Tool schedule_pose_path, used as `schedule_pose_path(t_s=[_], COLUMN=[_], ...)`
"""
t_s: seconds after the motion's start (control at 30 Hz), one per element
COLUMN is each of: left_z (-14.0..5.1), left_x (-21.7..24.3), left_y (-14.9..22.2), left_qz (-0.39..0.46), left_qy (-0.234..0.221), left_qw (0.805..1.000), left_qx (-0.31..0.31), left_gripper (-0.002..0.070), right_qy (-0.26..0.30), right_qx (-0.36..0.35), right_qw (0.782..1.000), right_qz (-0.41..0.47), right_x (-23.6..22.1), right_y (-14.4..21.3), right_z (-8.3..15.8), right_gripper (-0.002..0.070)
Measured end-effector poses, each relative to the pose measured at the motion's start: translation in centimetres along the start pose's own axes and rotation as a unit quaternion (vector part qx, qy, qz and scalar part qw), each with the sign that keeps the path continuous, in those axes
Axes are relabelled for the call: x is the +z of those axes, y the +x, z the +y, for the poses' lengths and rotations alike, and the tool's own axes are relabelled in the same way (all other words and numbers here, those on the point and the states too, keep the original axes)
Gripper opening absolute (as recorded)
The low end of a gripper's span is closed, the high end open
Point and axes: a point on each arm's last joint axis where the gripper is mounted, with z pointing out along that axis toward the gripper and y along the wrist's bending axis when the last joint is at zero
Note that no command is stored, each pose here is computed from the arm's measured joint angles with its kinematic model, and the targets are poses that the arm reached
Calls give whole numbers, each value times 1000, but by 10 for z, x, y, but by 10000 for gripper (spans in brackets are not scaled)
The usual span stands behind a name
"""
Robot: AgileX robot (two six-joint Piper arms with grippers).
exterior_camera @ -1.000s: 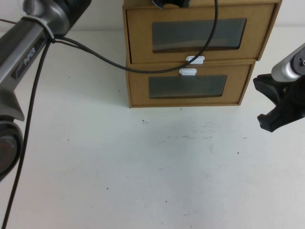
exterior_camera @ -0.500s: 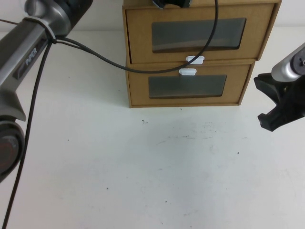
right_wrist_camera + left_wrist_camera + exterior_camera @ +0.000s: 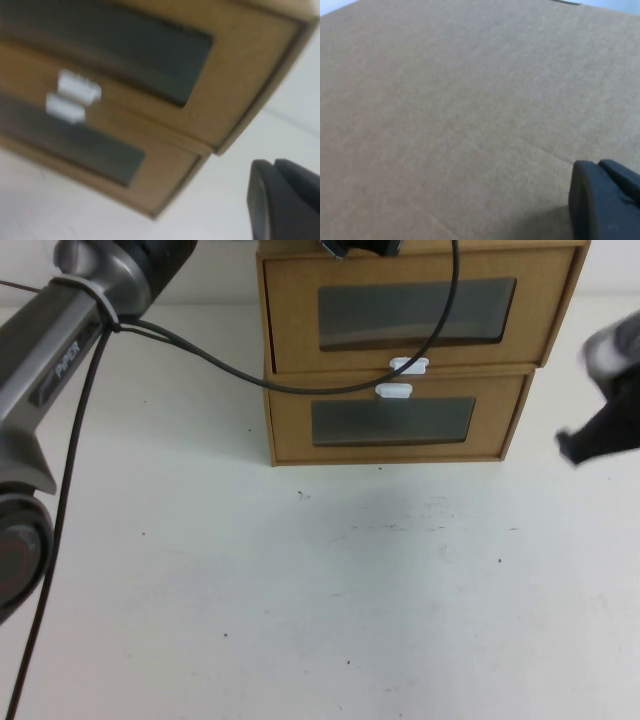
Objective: Open the shoe box
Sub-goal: 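Pull the top drawer of the cardboard box fully open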
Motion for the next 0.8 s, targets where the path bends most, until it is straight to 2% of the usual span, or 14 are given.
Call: schedule_pose_path(t_s=[0.1,0.23,0.43,0.5,0.6,0.8], left_z=[-1,-1,-1,-1,-1,-1], left_x=[0,0,0,0,0,0], left_y=[0,0,0,0,0,0], left_qz=[0,0,0,0,-1,-1], left_qy=[1,1,1,1,0,0], left_qw=[1000,1000,1000,1000,1000,1000], left_qx=[0,0,0,0,0,0], left_gripper=[-7,-7,-7,-7,-7,-7], right_qy=[-23,-64,-107,-106,-99,-71], right_qx=[-165,-341,-488,-510,-499,-357], right_qw=[986,937,866,854,861,931], right_qz=[25,30,-2,-1,9,26], right_x=[10,18,22,22,22,23], right_y=[8,13,14,14,15,13], right_z=[13,34,57,57,55,50], right_gripper=[-19,-19,-19,-19,-19,-19])
